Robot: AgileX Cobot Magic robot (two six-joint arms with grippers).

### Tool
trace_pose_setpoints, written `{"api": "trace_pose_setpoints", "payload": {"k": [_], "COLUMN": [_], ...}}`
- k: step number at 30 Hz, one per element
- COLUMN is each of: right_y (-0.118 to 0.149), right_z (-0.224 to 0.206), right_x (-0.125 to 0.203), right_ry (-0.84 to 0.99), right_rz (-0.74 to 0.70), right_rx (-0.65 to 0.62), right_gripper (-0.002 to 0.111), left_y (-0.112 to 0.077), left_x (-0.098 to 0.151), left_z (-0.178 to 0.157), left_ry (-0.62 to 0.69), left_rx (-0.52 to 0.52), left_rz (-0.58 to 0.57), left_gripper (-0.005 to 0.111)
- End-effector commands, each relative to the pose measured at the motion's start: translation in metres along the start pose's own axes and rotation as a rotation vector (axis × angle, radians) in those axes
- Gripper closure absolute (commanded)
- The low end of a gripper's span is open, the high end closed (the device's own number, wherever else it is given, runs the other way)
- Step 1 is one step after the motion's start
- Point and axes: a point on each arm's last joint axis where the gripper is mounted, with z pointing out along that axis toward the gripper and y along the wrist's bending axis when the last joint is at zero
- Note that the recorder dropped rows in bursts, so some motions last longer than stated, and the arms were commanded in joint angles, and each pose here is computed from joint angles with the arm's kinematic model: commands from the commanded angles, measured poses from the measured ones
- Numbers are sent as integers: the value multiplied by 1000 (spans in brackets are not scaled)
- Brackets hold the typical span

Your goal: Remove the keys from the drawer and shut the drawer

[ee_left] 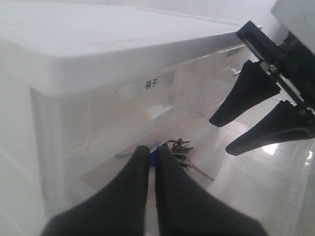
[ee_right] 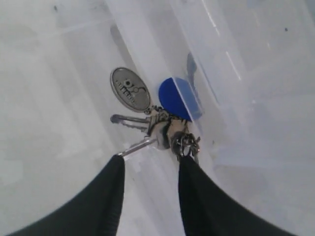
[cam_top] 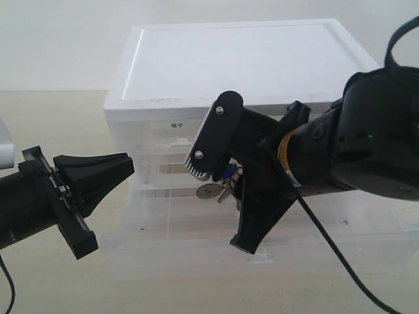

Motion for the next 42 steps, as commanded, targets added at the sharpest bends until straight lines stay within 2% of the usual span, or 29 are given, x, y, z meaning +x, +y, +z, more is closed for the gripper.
{"api": "trace_pose_setpoints", "payload": {"k": [1, 7, 9, 11, 19, 27, 34, 36, 39, 42], "right_y": [0, 1, 8, 22, 48, 43, 28, 30, 42, 46], "right_z": [3, 4, 1, -4, -12, -26, -66, -73, -77, -73], "right_x": [-1, 3, 9, 11, 5, 4, 3, 5, 10, 15], "right_ry": [-15, 34, 127, 197, 200, 173, 54, 43, 64, 85], "right_rz": [185, 200, 78, -51, -201, -213, -168, -203, -315, -362], "right_rx": [3, 6, 3, -51, -108, -101, -67, -116, -258, -287], "right_gripper": [75, 75, 76, 76, 76, 76, 76, 76, 76, 76], "left_y": [-2, -3, -3, -3, -4, -4, -4, -4, -4, -4], "left_x": [-1, 0, 0, 0, 0, 0, 0, 0, 0, 0], "left_z": [2, 2, 2, 2, 2, 2, 2, 2, 2, 2], "left_ry": [-8, -4, -4, -4, -1, -1, -1, -1, -1, -1], "left_rx": [15, 29, 29, 29, 39, 39, 39, 39, 39, 39], "left_rz": [-5, -5, -5, -5, -1, -1, -1, -1, -1, -1], "left_gripper": [102, 102, 102, 102, 102, 102, 102, 102, 102, 102]}}
